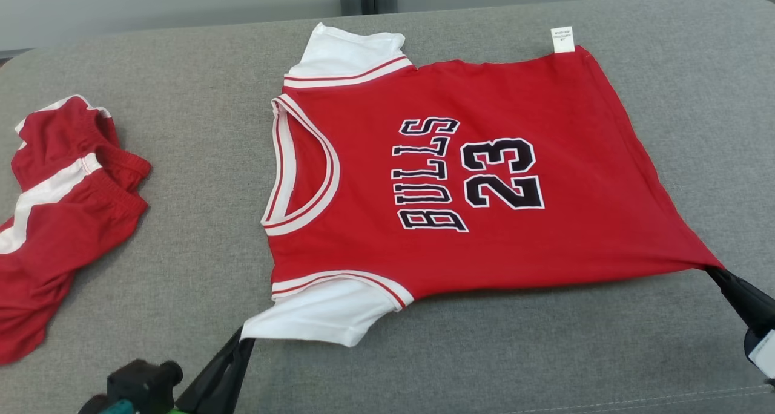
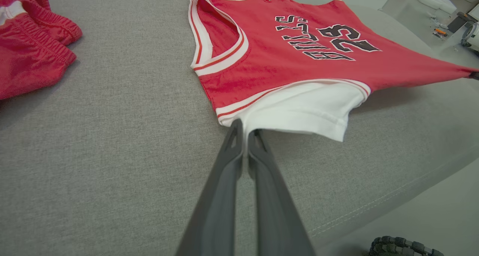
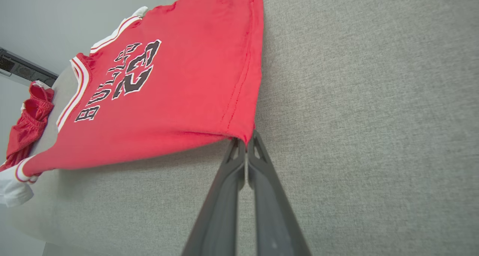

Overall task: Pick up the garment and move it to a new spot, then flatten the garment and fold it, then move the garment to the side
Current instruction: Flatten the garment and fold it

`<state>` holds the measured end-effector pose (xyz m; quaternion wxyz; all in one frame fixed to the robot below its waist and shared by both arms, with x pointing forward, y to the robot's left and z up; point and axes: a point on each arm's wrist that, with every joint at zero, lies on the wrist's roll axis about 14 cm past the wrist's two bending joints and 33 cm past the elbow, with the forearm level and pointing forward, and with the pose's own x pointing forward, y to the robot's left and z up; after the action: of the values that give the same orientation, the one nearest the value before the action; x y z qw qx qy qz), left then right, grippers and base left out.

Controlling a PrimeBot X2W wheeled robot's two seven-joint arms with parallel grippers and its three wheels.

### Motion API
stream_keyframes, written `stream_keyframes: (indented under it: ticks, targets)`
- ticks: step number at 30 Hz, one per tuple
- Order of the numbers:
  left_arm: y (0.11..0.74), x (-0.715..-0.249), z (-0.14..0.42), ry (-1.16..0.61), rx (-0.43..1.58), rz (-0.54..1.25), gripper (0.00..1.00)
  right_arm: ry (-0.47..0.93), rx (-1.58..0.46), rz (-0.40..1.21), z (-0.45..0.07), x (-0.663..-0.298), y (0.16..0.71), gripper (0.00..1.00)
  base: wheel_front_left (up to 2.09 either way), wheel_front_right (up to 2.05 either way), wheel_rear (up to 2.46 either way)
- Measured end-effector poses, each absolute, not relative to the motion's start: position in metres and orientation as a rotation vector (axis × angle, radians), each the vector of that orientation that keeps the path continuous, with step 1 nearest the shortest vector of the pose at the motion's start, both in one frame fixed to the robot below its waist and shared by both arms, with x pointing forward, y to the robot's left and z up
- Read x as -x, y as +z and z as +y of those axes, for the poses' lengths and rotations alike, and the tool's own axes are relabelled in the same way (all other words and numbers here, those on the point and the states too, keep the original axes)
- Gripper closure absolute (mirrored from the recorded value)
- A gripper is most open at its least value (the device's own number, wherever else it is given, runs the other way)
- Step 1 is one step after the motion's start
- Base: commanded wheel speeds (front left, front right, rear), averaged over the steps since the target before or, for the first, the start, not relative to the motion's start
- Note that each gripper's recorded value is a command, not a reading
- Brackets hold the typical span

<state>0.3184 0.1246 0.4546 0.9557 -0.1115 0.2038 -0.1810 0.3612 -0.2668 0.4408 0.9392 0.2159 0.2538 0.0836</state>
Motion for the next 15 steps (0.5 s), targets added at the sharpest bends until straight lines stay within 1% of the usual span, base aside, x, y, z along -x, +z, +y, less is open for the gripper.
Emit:
stream_keyframes:
  ticks: [3, 6, 15]
  targets:
    - [0.461, -0.336, 0.122, -0.385, 0.192, 0.391, 1.00, 0.177, -0.441, 0.531, -0.263, -0.371, 0.440, 1.00, 0.00, 0.00, 0.00]
    - [0.466, -0.356, 0.120, -0.398, 0.162, 0.374, 1.00, 0.185, -0.437, 0.528, -0.259, -0.390, 0.440, 1.00, 0.00, 0.00, 0.00]
    - [0.467, -0.428, 0.113, -0.424, 0.053, 0.315, 1.00, 0.203, -0.390, 0.532, -0.245, -0.458, 0.433, 1.00, 0.00, 0.00, 0.00]
